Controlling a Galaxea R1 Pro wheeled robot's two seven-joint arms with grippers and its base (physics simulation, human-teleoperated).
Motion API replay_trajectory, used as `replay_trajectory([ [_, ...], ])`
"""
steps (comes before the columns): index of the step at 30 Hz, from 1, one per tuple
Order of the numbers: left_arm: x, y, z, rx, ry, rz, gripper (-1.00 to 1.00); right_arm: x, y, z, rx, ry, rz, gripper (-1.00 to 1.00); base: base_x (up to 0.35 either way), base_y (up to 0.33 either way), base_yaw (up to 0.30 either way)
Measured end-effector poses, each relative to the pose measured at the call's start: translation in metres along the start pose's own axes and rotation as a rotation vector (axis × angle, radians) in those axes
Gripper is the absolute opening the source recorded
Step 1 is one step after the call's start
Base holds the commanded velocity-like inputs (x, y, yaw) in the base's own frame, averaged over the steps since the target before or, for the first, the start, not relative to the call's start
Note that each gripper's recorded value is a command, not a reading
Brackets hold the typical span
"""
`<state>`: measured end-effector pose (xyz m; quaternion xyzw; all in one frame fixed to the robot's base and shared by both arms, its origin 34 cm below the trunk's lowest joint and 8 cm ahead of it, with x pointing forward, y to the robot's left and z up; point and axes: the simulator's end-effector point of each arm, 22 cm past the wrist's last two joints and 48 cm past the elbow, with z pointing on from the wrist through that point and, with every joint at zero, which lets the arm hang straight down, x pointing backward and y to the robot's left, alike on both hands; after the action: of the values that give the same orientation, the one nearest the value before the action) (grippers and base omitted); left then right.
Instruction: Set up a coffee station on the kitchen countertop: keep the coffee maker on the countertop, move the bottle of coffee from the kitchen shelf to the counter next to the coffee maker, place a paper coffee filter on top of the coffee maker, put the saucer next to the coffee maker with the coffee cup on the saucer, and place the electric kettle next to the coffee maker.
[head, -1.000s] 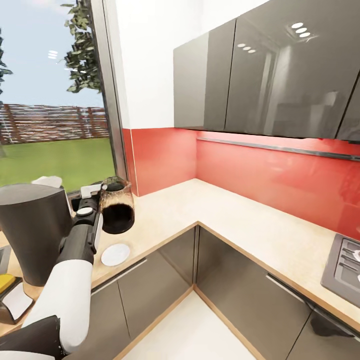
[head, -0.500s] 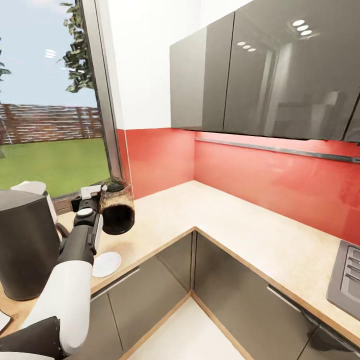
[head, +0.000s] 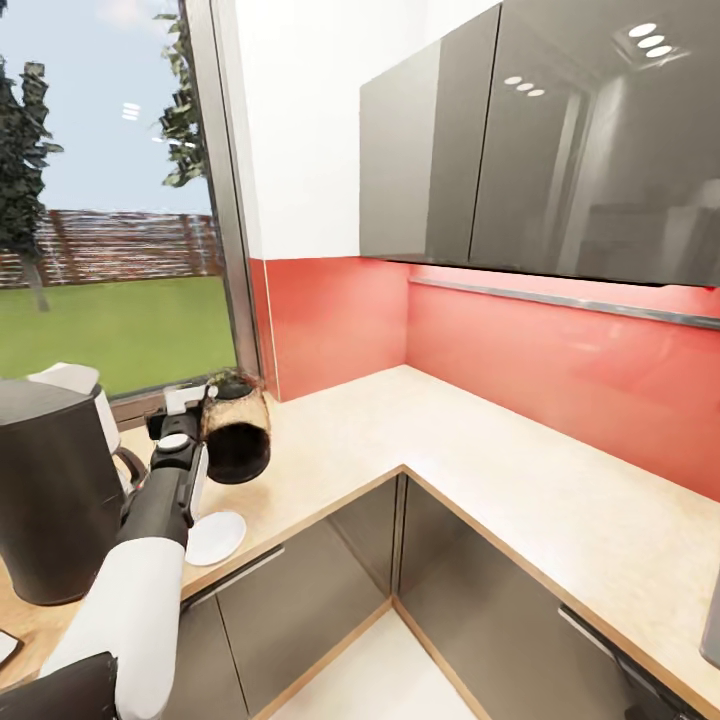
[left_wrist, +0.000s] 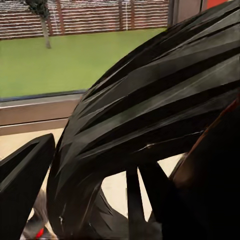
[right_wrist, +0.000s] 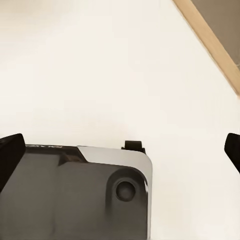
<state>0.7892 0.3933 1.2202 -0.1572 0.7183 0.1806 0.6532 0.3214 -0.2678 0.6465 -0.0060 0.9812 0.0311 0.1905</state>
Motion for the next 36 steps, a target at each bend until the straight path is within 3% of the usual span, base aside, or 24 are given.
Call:
replay_trajectory([
  [4, 0.01, -0.001, -0.001, 0.004, -0.023, 0.001, -1.0, 0.0, 0.0, 0.0, 0.0, 0.0, 0.0, 1.0, 0.0, 0.0, 0.066],
  [22, 0.028, -0.001, 0.001, 0.004, 0.01, 0.008, -1.0, 0.0, -0.001, 0.0, 0.003, 0.0, -0.003, 1.0, 0.043, 0.0, 0.028],
  [29, 0.05, 0.008, 0.005, -0.027, 0.003, -0.026, -1.0, 0.0, 0.0, 0.0, 0.001, 0.001, -0.001, 1.0, 0.0, 0.0, 0.18],
  [36, 0.06, 0.003, 0.004, -0.021, 0.02, -0.026, -1.0, 0.001, 0.0, 0.0, 0.001, 0.001, -0.002, 1.0, 0.121, -0.022, 0.04],
])
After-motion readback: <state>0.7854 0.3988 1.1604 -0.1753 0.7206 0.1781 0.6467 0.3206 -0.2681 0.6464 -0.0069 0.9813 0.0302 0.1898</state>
